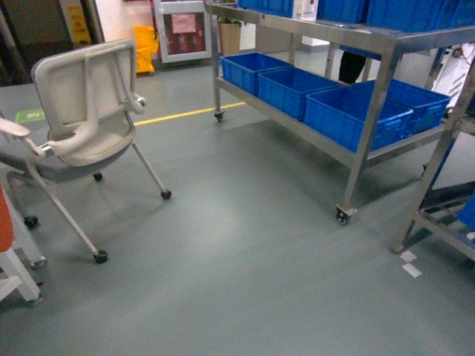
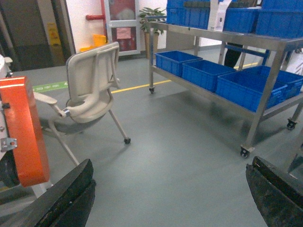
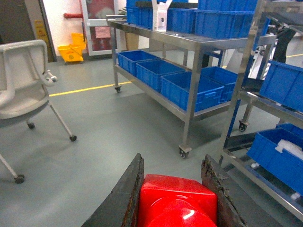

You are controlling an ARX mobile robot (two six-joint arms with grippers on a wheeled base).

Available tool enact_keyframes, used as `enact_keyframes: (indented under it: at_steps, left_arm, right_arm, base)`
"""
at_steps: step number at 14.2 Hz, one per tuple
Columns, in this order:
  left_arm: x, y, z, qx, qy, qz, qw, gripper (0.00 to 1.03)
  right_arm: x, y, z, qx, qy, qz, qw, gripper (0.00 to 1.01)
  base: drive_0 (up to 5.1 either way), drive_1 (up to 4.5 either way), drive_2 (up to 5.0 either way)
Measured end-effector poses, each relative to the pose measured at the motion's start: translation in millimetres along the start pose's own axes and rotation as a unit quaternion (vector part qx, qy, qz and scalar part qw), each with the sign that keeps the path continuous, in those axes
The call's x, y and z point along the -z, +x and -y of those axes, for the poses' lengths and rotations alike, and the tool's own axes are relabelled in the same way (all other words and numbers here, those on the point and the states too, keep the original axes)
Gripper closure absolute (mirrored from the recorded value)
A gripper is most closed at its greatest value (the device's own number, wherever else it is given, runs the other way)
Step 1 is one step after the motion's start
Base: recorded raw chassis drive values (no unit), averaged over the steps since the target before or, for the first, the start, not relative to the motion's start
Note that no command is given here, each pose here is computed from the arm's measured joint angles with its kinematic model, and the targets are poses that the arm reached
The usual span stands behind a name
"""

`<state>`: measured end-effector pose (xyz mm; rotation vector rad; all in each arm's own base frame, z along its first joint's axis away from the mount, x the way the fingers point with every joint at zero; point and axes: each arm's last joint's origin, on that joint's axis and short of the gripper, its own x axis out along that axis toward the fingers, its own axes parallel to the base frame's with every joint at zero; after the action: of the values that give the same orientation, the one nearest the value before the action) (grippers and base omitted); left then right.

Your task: Pick red block from blue box to shelf

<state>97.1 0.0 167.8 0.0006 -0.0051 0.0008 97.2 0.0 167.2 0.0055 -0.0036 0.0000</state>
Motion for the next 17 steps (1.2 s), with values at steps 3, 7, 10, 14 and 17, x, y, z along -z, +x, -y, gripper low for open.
enact_keyframes:
  at_steps: [3,7,10,14,17]
  left_arm:
    - [0.1,0.0,0.0,0.000,0.000,0.000,1.0000,0.05]
    - [0.0,0.0,0.0,0.000,0.000,0.000,1.0000,0.05]
    - [0.0,0.0,0.0,0.000,0.000,0.000,1.0000,0.05]
    - [0.0,0.0,0.0,0.000,0.000,0.000,1.0000,0.05]
    - [0.1,0.0,0.0,0.000,0.000,0.000,1.0000,0.05]
  right_arm:
    - [0.0,0.0,0.0,0.000,0.000,0.000,1.0000,0.72]
    - [0.0,0.0,0.0,0.000,0.000,0.000,1.0000,0.72]
    - [0.0,0.0,0.0,0.000,0.000,0.000,1.0000,0.72]
    - [0.0,0.0,0.0,0.000,0.000,0.000,1.0000,0.72]
    - [0.0,0.0,0.0,0.000,0.000,0.000,1.0000,0.72]
  base:
    - [-1.5,-1.54,-1.5]
    - [-1.6,-1.64,-1.6]
    - [-1.6,-1.62,-1.6]
    - [-1.6,-1.63,-1.6]
    - [-1.6,-1.57,-1.6]
